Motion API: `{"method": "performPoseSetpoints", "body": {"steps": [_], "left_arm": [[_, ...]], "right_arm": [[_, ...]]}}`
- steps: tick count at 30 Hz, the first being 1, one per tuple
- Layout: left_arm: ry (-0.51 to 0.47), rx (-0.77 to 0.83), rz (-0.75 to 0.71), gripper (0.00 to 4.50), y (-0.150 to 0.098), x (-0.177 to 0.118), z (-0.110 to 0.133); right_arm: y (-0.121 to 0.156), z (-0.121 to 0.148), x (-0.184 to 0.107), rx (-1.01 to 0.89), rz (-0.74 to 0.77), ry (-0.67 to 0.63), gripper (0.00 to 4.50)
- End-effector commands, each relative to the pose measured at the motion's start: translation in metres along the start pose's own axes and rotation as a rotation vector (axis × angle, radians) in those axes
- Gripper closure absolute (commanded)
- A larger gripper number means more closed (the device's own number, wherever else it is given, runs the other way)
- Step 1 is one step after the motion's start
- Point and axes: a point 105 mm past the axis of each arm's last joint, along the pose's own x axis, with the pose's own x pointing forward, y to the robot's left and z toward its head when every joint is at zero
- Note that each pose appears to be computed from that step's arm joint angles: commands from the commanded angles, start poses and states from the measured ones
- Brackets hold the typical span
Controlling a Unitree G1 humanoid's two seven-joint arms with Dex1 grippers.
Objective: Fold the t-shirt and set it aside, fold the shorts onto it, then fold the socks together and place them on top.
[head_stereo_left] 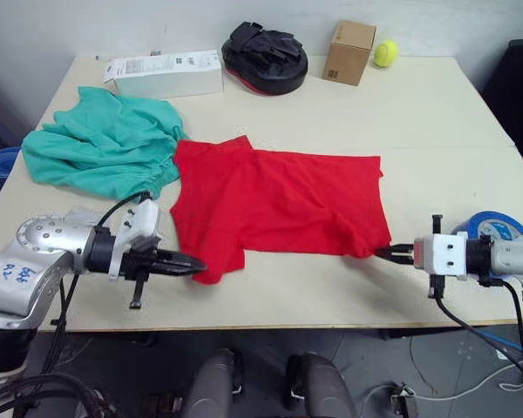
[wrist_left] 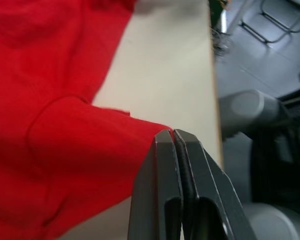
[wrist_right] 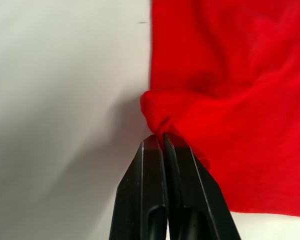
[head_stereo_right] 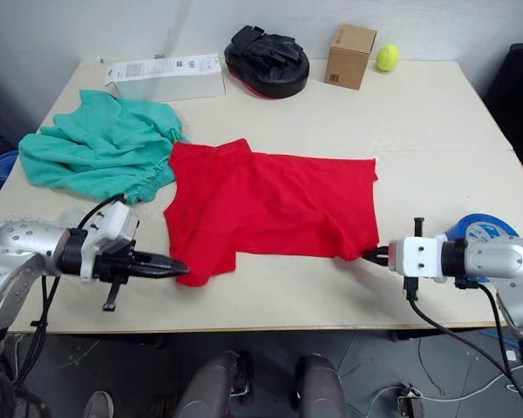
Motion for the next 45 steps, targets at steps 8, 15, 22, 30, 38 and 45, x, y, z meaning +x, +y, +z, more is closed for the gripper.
{"method": "performPoseSetpoints", "body": {"steps": [8, 15, 22, 30, 38, 45], "left_arm": [[0.059, -0.008, -0.094, 4.5, -0.023, -0.005, -0.012], [-0.572, 0.685, 1.375, 4.5, 0.149, -0.141, 0.189], [-0.616, 0.682, 1.041, 4.5, 0.125, -0.144, 0.216], [-0.294, 0.401, 0.405, 4.5, 0.072, -0.052, 0.112], [-0.137, 0.201, 0.138, 4.5, 0.024, -0.019, 0.06], [-0.064, 0.088, 0.023, 4.5, -0.002, -0.007, 0.032]], "right_arm": [[0.021, 0.011, -0.02, 0.113, 0.15, 0.021, 4.48], [-0.2, 0.112, -0.095, -0.631, -1.394, -0.035, 4.48], [-0.195, 0.139, -0.113, -0.686, -1.376, -0.122, 4.48], [-0.149, 0.088, -0.073, -0.415, -0.798, -0.144, 4.48], [-0.044, 0.017, -0.035, -0.211, -0.175, 0.043, 4.48], [-0.014, -0.019, -0.039, -0.102, -0.082, 0.14, 4.48]]}}
